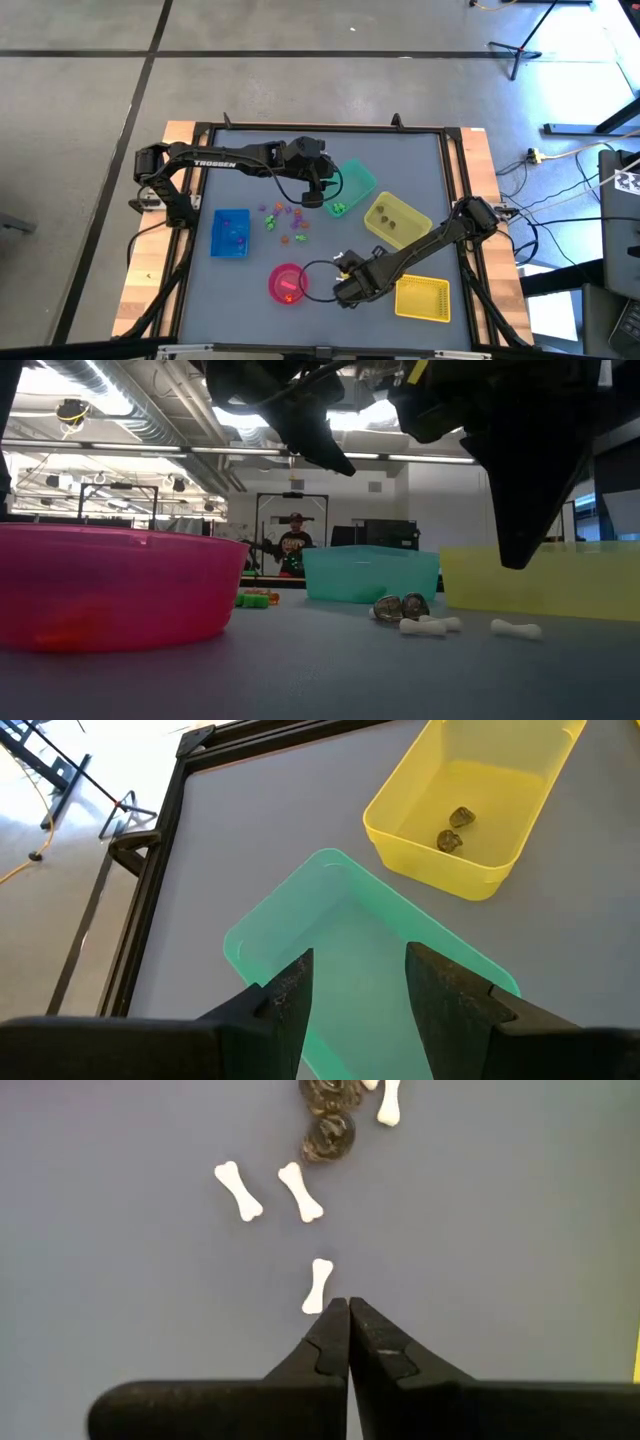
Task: Sort Halloween decoration
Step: Put the white bone toy into the yellow bin
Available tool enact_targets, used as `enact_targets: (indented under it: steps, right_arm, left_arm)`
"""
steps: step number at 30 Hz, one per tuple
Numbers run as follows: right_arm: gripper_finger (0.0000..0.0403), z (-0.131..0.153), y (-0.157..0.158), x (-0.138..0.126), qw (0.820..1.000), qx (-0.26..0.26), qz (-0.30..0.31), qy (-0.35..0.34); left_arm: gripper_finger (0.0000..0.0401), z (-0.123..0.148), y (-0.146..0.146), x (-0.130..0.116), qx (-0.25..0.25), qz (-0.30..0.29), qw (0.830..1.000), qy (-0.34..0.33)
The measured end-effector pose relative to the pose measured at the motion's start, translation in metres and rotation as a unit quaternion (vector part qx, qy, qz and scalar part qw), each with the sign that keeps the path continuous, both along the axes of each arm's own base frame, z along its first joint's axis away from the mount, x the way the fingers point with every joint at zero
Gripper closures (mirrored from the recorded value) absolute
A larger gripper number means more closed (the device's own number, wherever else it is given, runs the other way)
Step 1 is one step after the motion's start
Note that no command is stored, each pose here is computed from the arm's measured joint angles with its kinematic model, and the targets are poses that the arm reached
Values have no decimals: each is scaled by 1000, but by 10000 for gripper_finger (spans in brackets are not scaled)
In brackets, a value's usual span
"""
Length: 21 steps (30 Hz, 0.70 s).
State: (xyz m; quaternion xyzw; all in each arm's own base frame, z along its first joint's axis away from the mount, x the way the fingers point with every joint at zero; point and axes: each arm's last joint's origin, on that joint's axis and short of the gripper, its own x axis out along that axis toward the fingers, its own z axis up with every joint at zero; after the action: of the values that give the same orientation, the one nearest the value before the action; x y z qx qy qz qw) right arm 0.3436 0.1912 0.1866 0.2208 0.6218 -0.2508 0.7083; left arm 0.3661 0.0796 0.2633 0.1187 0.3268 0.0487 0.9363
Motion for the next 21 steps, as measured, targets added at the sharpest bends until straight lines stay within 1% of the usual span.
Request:
enact_targets:
  steps: [5, 8, 10, 12, 17, 21]
  right_arm:
    - [400, 0, 0, 0, 1000, 0, 9, -1]
    - [393, 0, 2, 2, 1000, 18, 20, -3]
    - [376, 0, 3, 3, 999, 32, 23, -3]
    - [350, 0, 4, 4, 999, 37, 24, -8]
    - [285, 0, 3, 4, 999, 21, 22, -14]
    - [258, -2, 3, 4, 1000, 12, 22, -17]
  left_arm:
    - [256, 0, 0, 0, 0, 0, 1000, 0]
    - [256, 0, 0, 0, 0, 0, 1000, 0]
    - [256, 0, 0, 0, 0, 0, 1000, 0]
    - [256, 0, 0, 0, 0, 0, 1000, 0]
    - [256, 0, 0, 0, 0, 0, 1000, 2]
    - [256, -1, 0, 0, -1, 0, 1000, 4]
